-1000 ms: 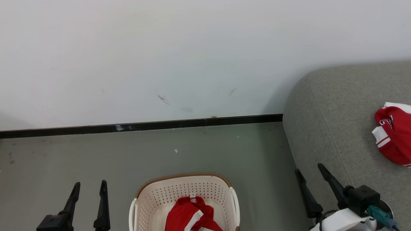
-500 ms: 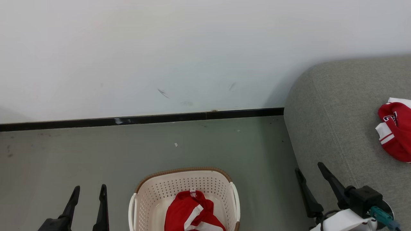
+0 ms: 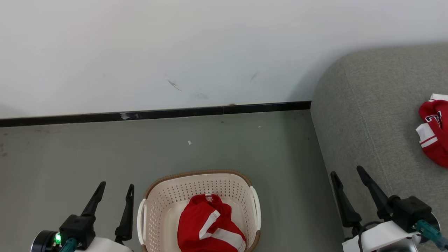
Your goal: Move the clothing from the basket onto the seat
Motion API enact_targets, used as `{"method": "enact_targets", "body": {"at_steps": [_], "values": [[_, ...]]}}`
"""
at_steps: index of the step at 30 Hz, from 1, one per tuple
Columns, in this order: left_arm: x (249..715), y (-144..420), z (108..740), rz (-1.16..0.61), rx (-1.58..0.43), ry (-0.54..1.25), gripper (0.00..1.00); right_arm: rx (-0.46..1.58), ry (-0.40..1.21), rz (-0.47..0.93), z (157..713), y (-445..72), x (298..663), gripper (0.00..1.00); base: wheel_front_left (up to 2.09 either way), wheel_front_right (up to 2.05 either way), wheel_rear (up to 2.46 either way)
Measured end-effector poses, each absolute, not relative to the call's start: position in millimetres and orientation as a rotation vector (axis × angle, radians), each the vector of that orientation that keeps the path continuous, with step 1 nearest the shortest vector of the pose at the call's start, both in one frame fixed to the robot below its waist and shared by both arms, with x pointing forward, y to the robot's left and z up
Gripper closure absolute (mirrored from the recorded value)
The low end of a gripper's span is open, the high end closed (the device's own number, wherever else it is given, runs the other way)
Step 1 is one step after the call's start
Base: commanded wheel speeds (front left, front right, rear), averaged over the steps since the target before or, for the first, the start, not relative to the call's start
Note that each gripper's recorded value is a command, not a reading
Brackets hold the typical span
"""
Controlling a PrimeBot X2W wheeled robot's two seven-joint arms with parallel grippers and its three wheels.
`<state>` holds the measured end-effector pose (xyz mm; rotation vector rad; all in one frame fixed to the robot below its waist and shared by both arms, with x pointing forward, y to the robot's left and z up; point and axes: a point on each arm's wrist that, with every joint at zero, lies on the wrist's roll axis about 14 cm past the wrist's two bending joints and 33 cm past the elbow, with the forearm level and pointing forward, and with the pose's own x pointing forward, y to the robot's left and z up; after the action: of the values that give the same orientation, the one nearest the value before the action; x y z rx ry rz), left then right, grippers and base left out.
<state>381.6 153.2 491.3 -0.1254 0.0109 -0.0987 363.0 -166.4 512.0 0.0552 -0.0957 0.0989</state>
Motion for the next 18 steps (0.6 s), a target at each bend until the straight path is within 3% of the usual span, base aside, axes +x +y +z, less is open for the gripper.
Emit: {"method": "enact_targets", "body": {"at_steps": [18], "values": [[415, 89, 437, -0.328, -0.068, 0.2, 0.0, 0.013, -0.124, 0.017, 517, -196, 394, 0.0, 0.0, 0.0, 0.0]]}}
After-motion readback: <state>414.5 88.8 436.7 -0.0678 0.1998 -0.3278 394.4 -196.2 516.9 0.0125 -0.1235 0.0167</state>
